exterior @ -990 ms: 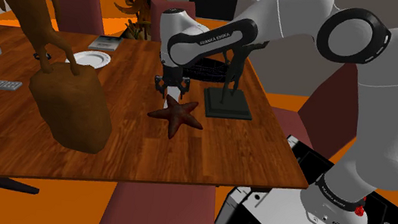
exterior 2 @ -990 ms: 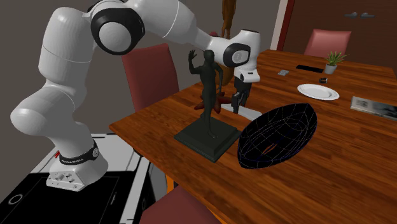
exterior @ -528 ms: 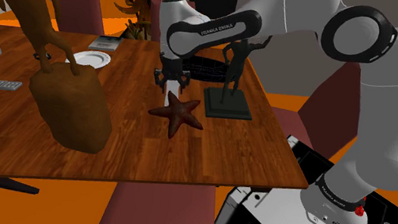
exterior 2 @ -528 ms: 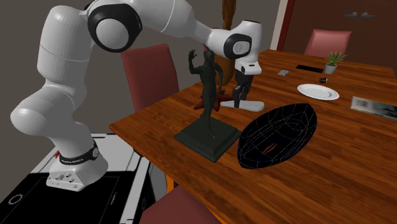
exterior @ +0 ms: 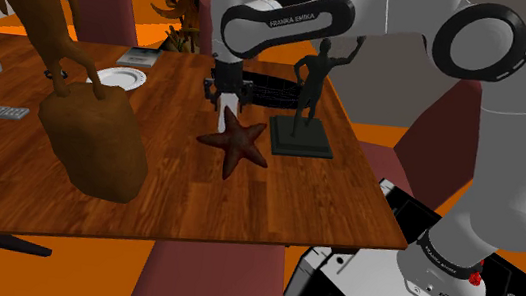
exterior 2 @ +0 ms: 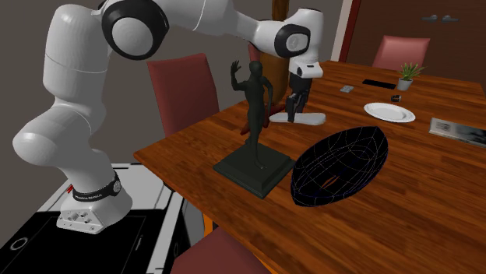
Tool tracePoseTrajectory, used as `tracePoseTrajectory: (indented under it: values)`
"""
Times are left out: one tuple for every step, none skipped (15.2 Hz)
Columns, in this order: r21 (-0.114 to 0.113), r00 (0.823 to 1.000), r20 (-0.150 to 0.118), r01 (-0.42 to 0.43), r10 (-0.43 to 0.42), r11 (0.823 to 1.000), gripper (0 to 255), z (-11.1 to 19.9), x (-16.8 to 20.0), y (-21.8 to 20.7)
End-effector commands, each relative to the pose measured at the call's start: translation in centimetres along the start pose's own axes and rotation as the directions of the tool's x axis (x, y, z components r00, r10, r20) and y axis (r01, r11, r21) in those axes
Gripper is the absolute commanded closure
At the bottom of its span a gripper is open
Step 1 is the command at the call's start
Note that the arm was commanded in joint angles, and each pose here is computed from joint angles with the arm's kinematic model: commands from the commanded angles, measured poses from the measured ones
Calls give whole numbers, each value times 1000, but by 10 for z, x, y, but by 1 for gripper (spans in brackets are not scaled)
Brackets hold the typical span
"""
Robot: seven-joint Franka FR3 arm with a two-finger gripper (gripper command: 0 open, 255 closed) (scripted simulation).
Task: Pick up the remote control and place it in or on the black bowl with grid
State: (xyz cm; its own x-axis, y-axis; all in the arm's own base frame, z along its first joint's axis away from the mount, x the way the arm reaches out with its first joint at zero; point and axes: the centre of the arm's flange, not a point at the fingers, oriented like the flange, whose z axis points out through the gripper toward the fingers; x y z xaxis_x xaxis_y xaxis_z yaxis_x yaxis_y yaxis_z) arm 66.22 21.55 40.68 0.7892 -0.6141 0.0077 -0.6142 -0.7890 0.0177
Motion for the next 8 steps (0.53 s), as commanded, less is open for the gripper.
tracePoseTrajectory:
  values:
    - [0, 1000, 0, 0, 0, 1000, 255, -11, 0, 0]
    - [0, 1000, 0, 0, 0, 1000, 255, -17, 0, 0]
    - [0, 1000, 0, 0, 0, 1000, 255, -22, 0, 0]
    - [0, 1000, 0, 0, 0, 1000, 255, -27, 0, 1]
    - [0, 1000, 0, 0, 0, 1000, 255, -32, 0, 1]
    - [0, 1000, 0, 0, 0, 1000, 255, -38, 0, 1]
    - [0, 1000, 0, 0, 0, 1000, 255, -43, 0, 1]
    - [0, 1000, 0, 0, 0, 1000, 255, -48, 0, 1]
